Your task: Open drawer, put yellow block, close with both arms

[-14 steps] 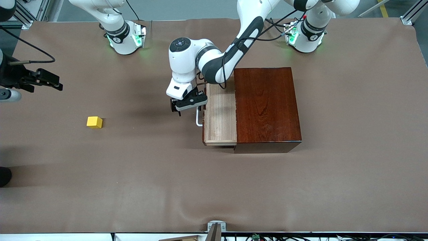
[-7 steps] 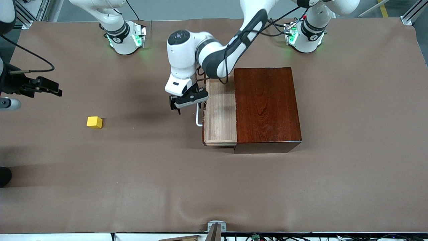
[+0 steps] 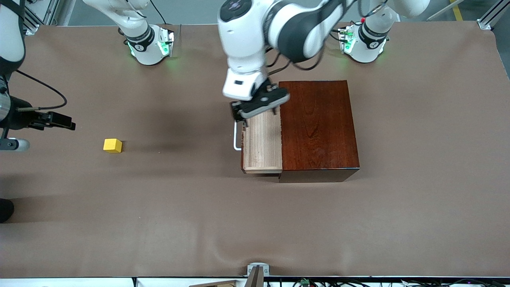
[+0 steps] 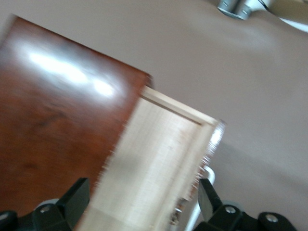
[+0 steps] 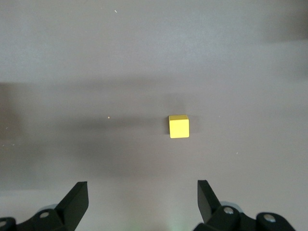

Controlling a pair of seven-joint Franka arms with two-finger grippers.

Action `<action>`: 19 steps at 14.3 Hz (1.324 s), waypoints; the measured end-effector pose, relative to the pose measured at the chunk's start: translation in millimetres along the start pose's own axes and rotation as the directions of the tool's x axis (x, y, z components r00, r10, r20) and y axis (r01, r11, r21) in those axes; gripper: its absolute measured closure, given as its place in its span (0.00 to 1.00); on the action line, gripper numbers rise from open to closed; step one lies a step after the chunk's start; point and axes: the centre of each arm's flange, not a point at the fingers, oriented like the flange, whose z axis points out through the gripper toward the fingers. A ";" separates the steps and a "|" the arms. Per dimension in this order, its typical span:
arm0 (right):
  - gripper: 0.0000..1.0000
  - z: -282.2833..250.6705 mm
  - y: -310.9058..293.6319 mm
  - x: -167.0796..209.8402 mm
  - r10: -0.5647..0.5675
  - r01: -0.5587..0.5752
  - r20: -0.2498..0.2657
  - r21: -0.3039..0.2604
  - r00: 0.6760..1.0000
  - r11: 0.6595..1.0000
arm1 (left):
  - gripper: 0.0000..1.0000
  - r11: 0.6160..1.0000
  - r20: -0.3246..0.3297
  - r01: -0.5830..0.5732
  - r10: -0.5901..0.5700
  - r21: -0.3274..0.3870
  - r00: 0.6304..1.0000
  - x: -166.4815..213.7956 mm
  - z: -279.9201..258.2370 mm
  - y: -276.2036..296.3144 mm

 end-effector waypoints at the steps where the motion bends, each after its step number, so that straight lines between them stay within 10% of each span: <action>1: 0.00 8.1 0.7 3.0 0.001 -0.001 0.004 -0.001 1.000 1.000 | 0.00 1.000 -0.007 0.017 -0.017 0.014 1.000 16.8 -8.7 -12.5; 19: 0.00 169.5 54.0 24.2 0.074 -0.074 0.015 -0.009 0.997 0.997 | 0.00 0.931 0.197 -0.344 0.318 0.117 0.927 212.4 -47.5 -266.4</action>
